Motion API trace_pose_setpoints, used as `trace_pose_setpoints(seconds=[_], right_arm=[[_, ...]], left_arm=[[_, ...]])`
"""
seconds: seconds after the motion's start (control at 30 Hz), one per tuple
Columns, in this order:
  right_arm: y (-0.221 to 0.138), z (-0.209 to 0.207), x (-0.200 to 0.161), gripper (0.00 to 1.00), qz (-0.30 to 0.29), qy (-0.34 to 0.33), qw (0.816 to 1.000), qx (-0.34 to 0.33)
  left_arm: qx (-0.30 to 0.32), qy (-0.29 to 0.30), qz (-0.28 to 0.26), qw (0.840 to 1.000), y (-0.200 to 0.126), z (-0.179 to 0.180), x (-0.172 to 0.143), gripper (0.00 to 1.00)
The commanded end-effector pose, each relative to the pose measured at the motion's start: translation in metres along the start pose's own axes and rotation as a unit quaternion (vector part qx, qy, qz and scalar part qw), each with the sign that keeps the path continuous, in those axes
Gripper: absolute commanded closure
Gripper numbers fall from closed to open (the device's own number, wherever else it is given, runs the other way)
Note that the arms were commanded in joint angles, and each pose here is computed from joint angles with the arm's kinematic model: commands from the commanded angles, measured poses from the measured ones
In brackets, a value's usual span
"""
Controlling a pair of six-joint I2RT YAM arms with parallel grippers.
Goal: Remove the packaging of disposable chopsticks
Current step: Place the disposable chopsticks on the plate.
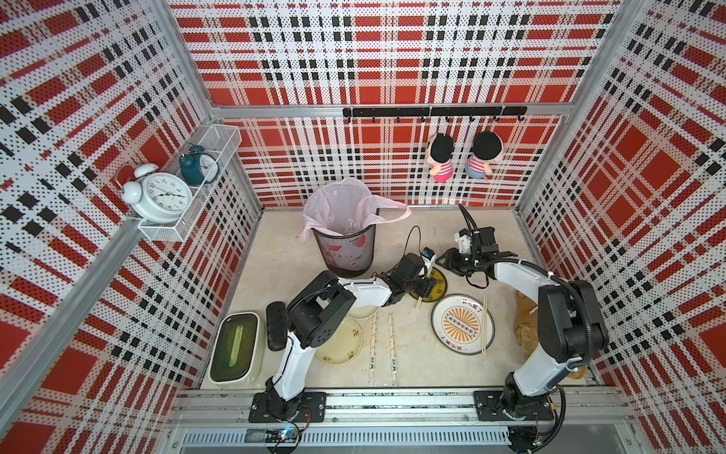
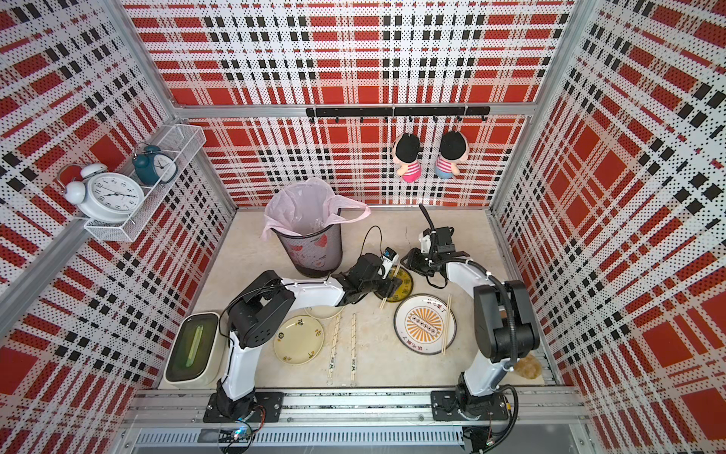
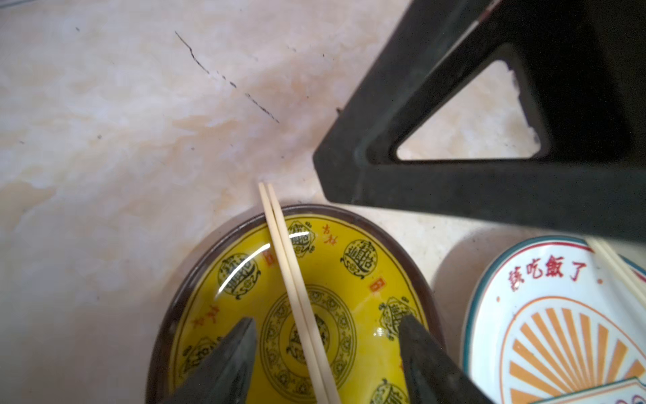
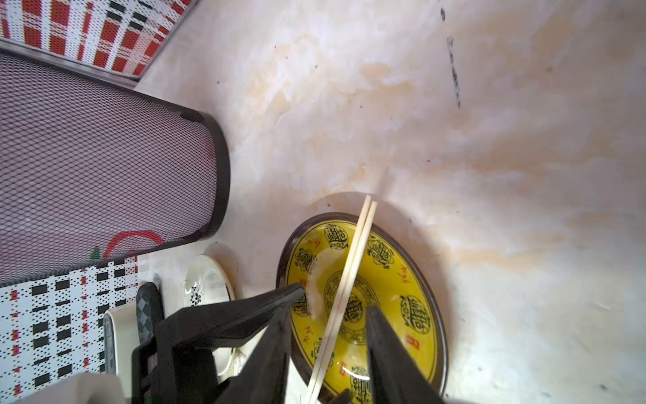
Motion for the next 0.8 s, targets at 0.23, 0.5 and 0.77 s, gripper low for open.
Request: trace_pose_setpoints(seconds=[0.23,0.5,0.77], right_arm=[[-0.078,0.044,0.012,0.09,-0.147,-0.1,0.984,0.03],[-0.122,0.099,-0.015,0.0,-0.215,-0.159,0.963,0.024],[-0.132,0.115,-0.053,0.0,-0.202,-0.189,0.944,0.18]], left_arm=[[0.038,-0.009,-0.107,0.994,-0.087,-0.001,0.048,0.11],[0.042,-0.05,-0.185,0.981,-0.16,0.001,0.047,0.02],[0.045,-0.08,-0.258,0.962,-0.232,0.006,0.022,0.02]])
Point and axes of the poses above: each gripper's point midway between its finger pads, its own y axis out along the fingers, its own z axis along the line the jaws close on, x = y × z, the point moved 4 cm from there along -y, back along the fingers, and after that the axes turned 9 degrees about y, right-handed, at the moved point
